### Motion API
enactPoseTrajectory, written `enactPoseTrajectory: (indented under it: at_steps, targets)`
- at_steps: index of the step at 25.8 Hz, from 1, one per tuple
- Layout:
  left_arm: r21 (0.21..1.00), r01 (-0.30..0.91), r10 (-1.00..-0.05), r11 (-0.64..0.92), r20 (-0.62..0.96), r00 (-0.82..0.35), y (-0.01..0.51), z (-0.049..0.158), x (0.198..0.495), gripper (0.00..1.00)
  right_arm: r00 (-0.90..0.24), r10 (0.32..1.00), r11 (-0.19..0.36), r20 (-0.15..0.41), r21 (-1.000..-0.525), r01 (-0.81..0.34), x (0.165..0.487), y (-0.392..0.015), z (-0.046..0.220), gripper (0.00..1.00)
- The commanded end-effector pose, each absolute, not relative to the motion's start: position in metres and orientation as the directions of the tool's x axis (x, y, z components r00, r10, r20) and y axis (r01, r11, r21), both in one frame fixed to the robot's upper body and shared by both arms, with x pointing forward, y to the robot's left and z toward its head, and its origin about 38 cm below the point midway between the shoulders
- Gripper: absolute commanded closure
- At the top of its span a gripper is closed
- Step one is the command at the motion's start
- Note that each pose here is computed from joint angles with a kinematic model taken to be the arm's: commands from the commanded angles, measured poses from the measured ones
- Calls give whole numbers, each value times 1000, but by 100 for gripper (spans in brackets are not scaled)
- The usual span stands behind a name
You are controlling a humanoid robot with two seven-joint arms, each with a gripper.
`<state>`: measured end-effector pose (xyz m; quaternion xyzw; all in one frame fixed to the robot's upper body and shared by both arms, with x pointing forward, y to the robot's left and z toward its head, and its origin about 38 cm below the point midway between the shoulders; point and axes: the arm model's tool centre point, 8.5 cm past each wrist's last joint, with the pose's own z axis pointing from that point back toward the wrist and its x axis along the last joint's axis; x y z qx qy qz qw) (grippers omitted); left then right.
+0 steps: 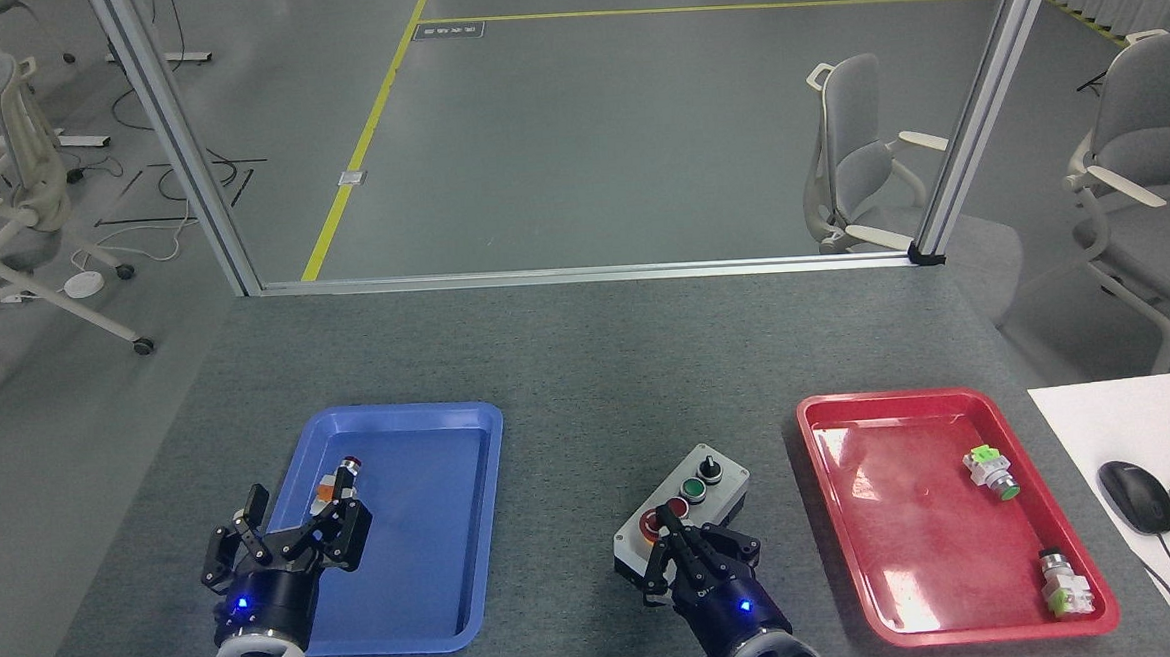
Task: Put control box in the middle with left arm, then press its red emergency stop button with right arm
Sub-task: 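Press the red button on the control box with the right gripper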
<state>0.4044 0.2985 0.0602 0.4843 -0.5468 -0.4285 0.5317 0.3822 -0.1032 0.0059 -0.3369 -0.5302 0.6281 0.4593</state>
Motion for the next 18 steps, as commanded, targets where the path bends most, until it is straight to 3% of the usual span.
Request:
enactPoseTrajectory:
  at_steps: [1,10,14,18]
  targets:
    - [983,-51,-983,176,178,38,294,53,403,1,-357,932,-21,67,-971,-237,381,-101,2,100]
    - [980,-51,-980,192,194,40,293,52,403,1,-360,931,-23,64,-972,-233,384,-101,5,100]
    - [980,-52,-980,192,194,40,293,53,403,1,-366,928,-59,65,-946,-318,381,-98,-3,100]
    - [980,-51,-980,192,194,40,293,52,403,1,-361,928,-33,93,-944,-328,380,-97,-3,100]
